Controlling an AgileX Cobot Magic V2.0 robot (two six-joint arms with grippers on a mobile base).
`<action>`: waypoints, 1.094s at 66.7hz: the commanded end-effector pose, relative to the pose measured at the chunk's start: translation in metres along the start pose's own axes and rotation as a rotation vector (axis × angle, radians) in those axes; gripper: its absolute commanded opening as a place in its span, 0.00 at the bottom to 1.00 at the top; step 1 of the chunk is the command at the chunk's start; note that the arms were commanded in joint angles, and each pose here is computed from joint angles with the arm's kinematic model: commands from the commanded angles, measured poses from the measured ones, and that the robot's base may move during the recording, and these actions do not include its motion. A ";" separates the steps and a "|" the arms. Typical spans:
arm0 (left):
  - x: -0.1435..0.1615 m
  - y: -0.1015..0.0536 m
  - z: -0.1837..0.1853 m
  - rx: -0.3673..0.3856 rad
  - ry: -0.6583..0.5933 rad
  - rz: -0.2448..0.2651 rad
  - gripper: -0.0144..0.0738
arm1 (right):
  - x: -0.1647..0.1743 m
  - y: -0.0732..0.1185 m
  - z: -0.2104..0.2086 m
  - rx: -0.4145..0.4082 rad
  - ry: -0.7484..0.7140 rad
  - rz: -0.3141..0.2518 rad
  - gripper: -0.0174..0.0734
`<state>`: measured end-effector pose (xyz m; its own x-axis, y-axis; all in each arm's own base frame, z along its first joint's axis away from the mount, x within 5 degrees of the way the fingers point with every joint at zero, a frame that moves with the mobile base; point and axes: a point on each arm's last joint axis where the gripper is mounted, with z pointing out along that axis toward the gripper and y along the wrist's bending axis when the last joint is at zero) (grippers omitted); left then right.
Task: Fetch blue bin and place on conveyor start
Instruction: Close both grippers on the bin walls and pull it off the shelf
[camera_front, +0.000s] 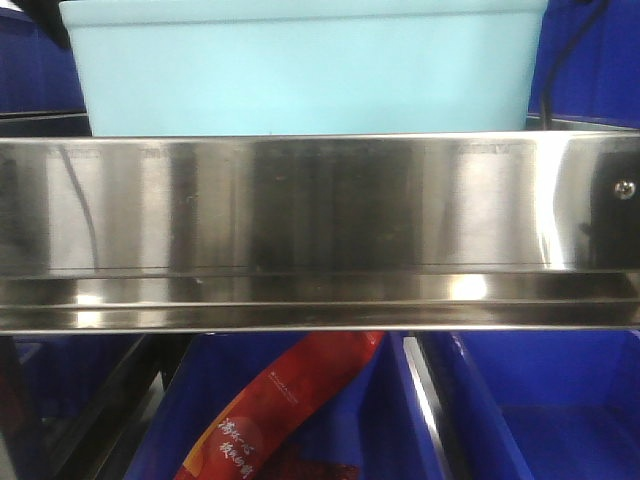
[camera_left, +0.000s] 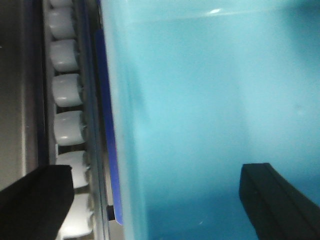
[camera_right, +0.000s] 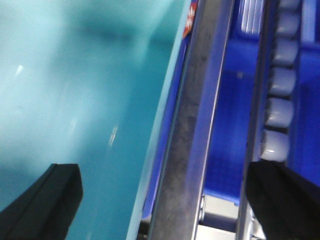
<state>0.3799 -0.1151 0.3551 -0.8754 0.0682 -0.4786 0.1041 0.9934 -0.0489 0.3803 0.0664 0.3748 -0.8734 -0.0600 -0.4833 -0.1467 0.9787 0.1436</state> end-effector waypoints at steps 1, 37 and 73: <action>-0.003 0.001 0.006 0.003 -0.003 -0.011 0.81 | -0.002 0.001 0.010 -0.003 0.015 -0.004 0.82; -0.002 0.001 0.012 -0.004 0.011 -0.009 0.04 | -0.002 0.009 0.046 0.013 0.087 -0.037 0.03; -0.012 0.000 -0.043 0.021 -0.096 -0.015 0.04 | 0.001 0.014 -0.012 0.011 -0.034 -0.053 0.03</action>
<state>0.3822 -0.1132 0.3628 -0.8848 0.0509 -0.4632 0.0840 0.9951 -0.0512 0.3871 0.0804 0.3589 -0.8927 -0.0881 -0.4420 -0.1584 0.9795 0.1246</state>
